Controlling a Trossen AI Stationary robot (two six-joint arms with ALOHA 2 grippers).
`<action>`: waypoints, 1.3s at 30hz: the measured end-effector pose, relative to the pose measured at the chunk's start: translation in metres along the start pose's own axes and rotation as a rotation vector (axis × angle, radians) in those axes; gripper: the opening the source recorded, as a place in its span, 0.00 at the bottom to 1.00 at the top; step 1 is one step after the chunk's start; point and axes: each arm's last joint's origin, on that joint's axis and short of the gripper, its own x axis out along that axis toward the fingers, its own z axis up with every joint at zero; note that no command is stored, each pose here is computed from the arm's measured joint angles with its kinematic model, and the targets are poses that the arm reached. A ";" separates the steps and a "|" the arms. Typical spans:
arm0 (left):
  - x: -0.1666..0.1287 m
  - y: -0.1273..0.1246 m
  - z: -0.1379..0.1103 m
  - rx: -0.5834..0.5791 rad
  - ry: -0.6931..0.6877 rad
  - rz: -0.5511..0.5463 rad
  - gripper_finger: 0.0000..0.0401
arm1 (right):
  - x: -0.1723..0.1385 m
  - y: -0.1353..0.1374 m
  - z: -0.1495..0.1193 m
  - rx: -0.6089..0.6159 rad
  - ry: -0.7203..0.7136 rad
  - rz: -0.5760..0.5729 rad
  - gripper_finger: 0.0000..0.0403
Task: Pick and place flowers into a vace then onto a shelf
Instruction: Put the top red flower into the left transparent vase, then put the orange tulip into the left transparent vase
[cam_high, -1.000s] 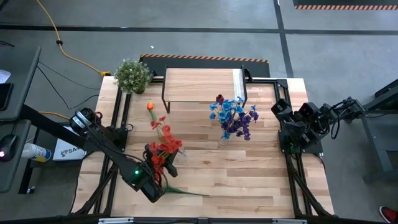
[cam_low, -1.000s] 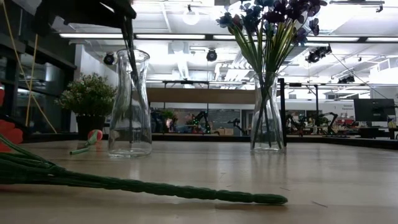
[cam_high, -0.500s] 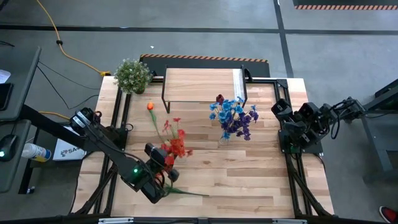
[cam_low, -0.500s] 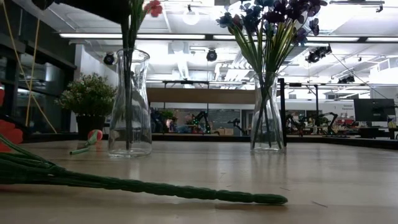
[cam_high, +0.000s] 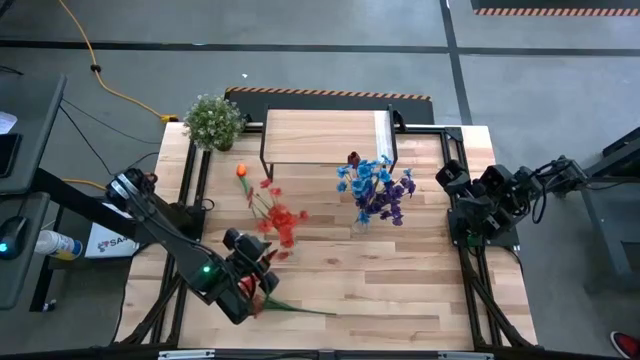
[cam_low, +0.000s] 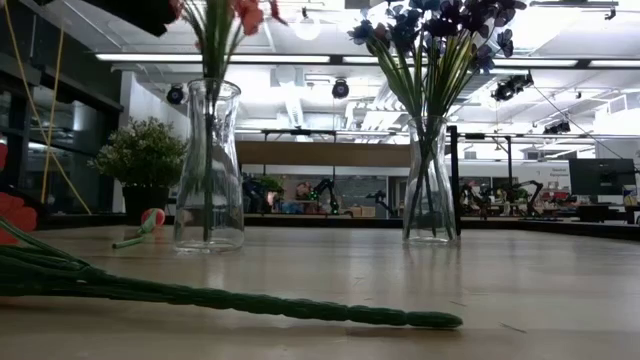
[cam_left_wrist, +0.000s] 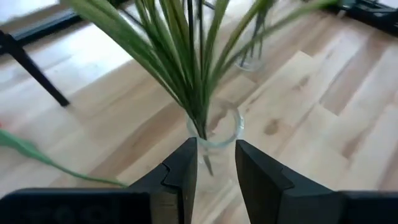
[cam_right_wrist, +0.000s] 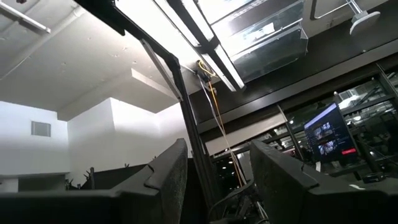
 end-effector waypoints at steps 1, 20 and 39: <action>-0.002 0.001 0.000 -0.003 0.006 -0.009 0.36 | 0.000 0.000 0.000 -0.001 0.000 0.000 0.41; -0.036 0.020 -0.019 -0.122 0.198 0.031 0.36 | 0.000 0.000 0.000 -0.001 0.000 0.000 0.41; 0.013 0.056 -0.017 -0.560 0.120 0.433 0.36 | 0.000 0.000 0.000 -0.001 0.002 0.010 0.41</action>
